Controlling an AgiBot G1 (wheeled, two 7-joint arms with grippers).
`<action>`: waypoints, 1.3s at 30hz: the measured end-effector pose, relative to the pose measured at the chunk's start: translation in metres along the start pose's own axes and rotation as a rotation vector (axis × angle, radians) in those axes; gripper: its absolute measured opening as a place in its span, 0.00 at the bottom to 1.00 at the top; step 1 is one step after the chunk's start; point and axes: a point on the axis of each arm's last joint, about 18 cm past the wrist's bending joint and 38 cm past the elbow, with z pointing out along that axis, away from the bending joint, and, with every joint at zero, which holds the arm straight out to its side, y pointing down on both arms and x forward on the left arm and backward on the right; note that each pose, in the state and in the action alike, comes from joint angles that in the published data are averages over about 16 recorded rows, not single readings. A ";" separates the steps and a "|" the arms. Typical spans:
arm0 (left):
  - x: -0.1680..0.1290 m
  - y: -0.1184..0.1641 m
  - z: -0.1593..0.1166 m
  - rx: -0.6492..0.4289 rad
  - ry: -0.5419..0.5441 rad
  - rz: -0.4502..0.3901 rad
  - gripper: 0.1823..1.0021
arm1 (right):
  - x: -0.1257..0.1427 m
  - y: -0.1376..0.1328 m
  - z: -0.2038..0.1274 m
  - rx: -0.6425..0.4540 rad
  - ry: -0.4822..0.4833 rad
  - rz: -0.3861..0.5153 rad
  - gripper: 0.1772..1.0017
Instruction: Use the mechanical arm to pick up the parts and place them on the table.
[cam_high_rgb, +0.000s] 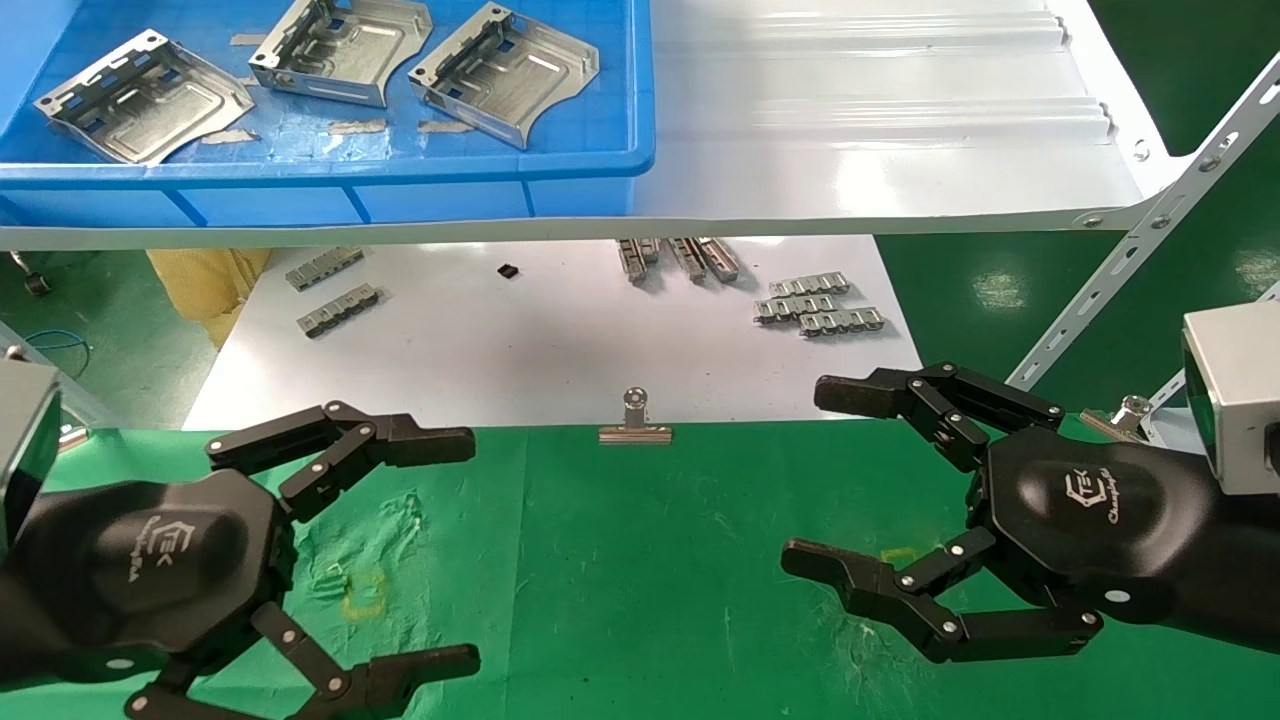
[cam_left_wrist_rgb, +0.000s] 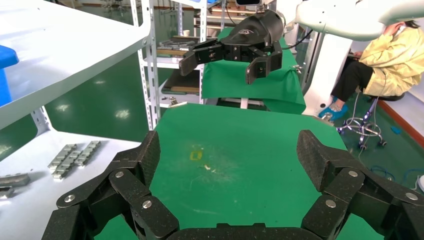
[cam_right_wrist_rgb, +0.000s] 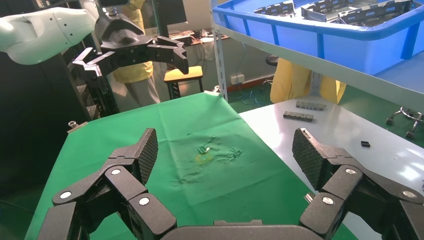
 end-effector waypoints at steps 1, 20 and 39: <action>0.000 0.000 0.000 0.000 0.000 0.000 1.00 | 0.000 0.000 0.000 0.000 0.000 0.000 1.00; 0.000 0.000 0.000 0.000 -0.001 0.000 1.00 | 0.000 0.000 0.000 0.000 0.000 0.000 1.00; -0.061 -0.016 0.009 0.059 -0.182 0.080 1.00 | 0.000 0.000 0.000 0.000 0.000 0.000 0.83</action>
